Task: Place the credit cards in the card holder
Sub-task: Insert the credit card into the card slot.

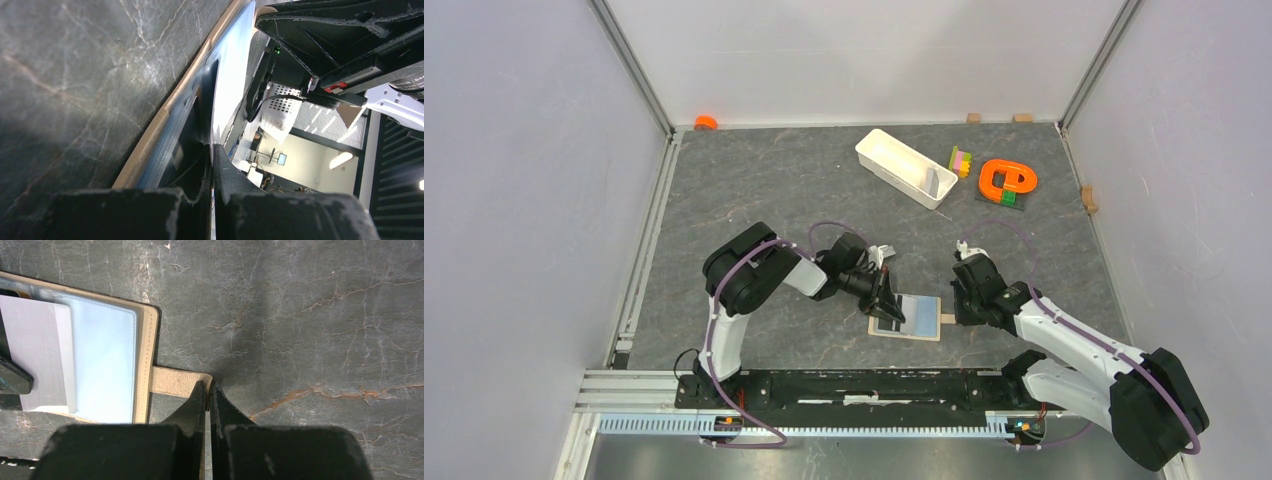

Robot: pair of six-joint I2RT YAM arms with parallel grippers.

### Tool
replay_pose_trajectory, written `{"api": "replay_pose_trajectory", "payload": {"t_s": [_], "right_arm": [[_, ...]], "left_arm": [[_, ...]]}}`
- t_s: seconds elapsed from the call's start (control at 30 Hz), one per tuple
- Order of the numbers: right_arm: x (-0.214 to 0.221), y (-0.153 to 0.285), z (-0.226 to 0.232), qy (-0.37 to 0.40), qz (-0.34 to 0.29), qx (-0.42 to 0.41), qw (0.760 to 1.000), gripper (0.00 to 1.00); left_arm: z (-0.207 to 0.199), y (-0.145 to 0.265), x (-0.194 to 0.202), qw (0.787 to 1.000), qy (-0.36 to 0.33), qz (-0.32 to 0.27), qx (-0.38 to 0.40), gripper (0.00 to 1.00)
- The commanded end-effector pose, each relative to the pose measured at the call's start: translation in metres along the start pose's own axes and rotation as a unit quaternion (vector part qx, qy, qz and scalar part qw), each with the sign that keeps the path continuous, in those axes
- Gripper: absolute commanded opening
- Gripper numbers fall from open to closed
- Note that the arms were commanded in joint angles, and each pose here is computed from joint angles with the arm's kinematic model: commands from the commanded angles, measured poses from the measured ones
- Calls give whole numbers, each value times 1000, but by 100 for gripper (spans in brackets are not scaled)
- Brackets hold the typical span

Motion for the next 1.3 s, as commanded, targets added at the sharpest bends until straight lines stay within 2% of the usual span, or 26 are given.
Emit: {"api": "replay_pose_trajectory", "payload": {"t_s": [0.0, 0.4, 0.53, 0.73, 0.83, 1.07, 1.27], "right_arm": [[7, -3, -5, 3, 9, 12, 1000, 0], [3, 1, -4, 0, -6, 10, 1000, 0], [1, 3, -6, 2, -11, 19, 1000, 0], [-2, 6, -7, 2, -20, 27, 999, 0], [-3, 7, -8, 3, -23, 29, 999, 0], [-2, 7, -8, 3, -23, 29, 999, 0], [-1, 6, -8, 7, -19, 28, 999, 0]], "left_arm": [[26, -11, 10, 998, 34, -19, -58, 2], [14, -20, 6, 996, 19, -32, -84, 12], [7, -11, 0, 991, -6, -43, -129, 20], [-11, 5, -8, 982, -42, -54, -175, 43], [-18, 13, -8, 978, -55, -53, -196, 49], [-32, 26, -3, 974, -69, -55, -210, 53], [-37, 16, 6, 976, -71, -37, -203, 53]]}}
Point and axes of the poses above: each gripper's point midway between its finger pads, its own y axis back along the fingers, its own z axis along the line the jaws close on, x = y × z, the point moved 7 cm from there along y, back along the fingers, and after that the axes turned 8 degrees about -y, right-handed, at the moved point
